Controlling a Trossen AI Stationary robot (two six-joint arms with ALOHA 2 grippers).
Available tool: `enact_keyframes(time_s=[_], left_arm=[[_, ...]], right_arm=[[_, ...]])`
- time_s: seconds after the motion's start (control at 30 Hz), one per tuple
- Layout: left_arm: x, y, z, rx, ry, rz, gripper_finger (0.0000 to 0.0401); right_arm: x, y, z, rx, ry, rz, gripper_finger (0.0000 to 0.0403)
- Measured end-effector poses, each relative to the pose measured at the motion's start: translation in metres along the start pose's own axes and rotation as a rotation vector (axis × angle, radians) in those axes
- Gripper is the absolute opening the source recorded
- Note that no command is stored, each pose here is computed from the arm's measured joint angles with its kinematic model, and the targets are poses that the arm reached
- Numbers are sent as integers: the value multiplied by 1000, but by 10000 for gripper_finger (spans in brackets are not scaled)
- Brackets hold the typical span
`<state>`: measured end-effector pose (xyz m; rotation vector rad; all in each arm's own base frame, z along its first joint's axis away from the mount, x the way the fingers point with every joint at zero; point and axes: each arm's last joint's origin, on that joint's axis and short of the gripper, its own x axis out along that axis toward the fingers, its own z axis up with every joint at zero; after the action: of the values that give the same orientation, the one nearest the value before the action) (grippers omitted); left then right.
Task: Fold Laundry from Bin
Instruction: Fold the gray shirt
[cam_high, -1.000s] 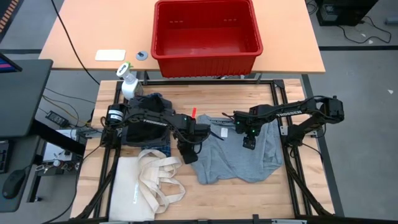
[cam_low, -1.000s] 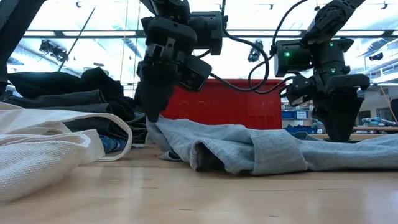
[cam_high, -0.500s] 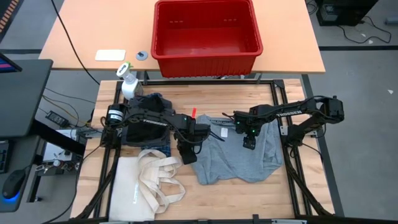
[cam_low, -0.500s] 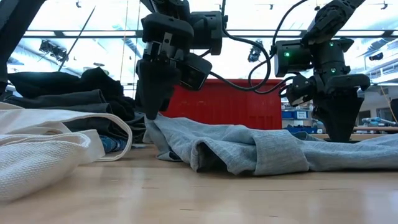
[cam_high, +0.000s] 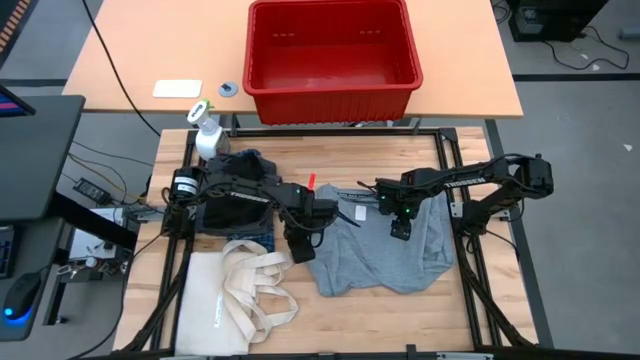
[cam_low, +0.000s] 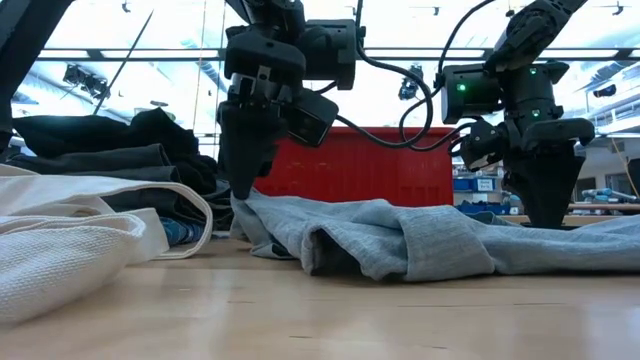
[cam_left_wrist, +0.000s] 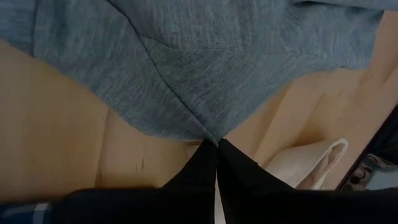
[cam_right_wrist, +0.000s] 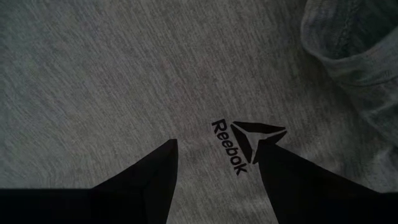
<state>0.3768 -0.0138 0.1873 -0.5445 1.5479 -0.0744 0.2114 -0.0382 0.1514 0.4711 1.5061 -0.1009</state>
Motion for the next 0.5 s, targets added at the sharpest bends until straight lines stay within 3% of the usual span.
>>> enact_keyframes(time_s=[0.13, 0.37, 0.5], left_arm=[[0, 0, 0, -5, -4, 9, 26], [0, 1, 1, -6, -18, 51, 122], [0, 1, 1, -6, -23, 50, 144]], right_arm=[[0, 0, 0, -2, 0, 0, 228], [0, 0, 0, -4, 0, 1, 228], [0, 0, 0, -4, 0, 1, 228]])
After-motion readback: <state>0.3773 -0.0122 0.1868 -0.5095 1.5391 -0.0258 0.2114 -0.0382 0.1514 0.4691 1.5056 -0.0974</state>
